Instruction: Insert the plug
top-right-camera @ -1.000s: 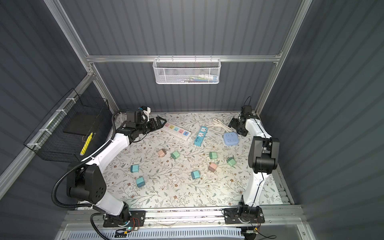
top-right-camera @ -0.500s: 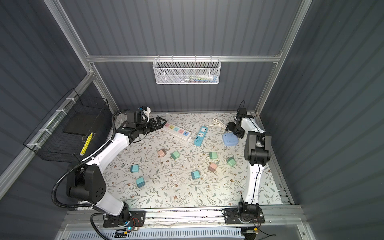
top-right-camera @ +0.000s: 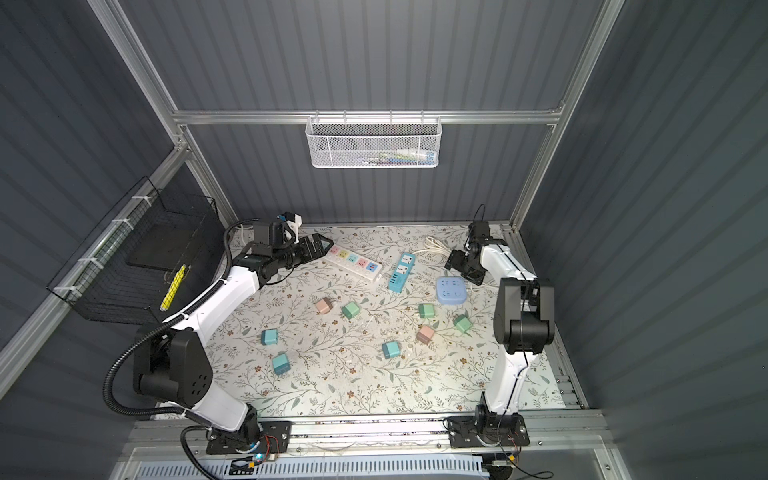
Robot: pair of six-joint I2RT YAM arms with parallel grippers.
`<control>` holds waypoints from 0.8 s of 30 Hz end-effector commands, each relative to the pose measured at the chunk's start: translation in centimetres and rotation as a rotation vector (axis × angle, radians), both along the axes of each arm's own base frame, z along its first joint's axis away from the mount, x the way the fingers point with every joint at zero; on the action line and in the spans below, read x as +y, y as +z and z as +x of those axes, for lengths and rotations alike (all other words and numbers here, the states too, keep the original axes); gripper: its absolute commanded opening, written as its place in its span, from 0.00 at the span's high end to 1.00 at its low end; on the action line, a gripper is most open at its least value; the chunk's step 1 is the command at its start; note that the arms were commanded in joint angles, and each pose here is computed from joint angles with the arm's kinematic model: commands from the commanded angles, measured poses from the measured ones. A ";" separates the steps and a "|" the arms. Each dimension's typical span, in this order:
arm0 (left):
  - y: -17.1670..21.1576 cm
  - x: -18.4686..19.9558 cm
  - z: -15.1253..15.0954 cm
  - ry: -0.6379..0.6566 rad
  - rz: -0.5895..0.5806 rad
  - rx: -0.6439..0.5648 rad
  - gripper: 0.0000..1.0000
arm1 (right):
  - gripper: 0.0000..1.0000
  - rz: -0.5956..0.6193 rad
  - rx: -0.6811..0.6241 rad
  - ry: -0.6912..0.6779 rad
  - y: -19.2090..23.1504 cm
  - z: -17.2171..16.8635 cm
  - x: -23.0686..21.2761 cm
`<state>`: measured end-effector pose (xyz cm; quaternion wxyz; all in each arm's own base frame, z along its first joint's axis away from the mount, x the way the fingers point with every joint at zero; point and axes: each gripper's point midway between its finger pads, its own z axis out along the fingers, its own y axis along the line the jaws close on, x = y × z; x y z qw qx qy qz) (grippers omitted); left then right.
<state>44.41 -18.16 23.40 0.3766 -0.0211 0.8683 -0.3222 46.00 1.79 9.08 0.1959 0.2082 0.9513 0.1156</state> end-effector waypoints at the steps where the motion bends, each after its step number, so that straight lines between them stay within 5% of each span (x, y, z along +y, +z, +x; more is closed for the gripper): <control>1: -0.3 -0.6 -0.5 -0.022 0.005 0.012 0.01 | 0.15 0.000 -0.037 -0.012 2.4 -0.3 -0.2; 8: -0.7 -1.3 -0.8 -0.034 0.025 0.021 0.02 | 0.19 0.009 -0.082 -0.004 4.3 -4.1 1.5; 15: -1.9 -3.8 -1.9 -0.104 0.117 0.032 0.06 | 0.36 -0.029 -0.090 -0.039 4.2 -9.8 1.4; 24: -6.7 -10.2 -6.4 -0.275 0.358 0.063 0.19 | 0.42 -0.015 -0.080 -0.019 3.1 -12.7 1.7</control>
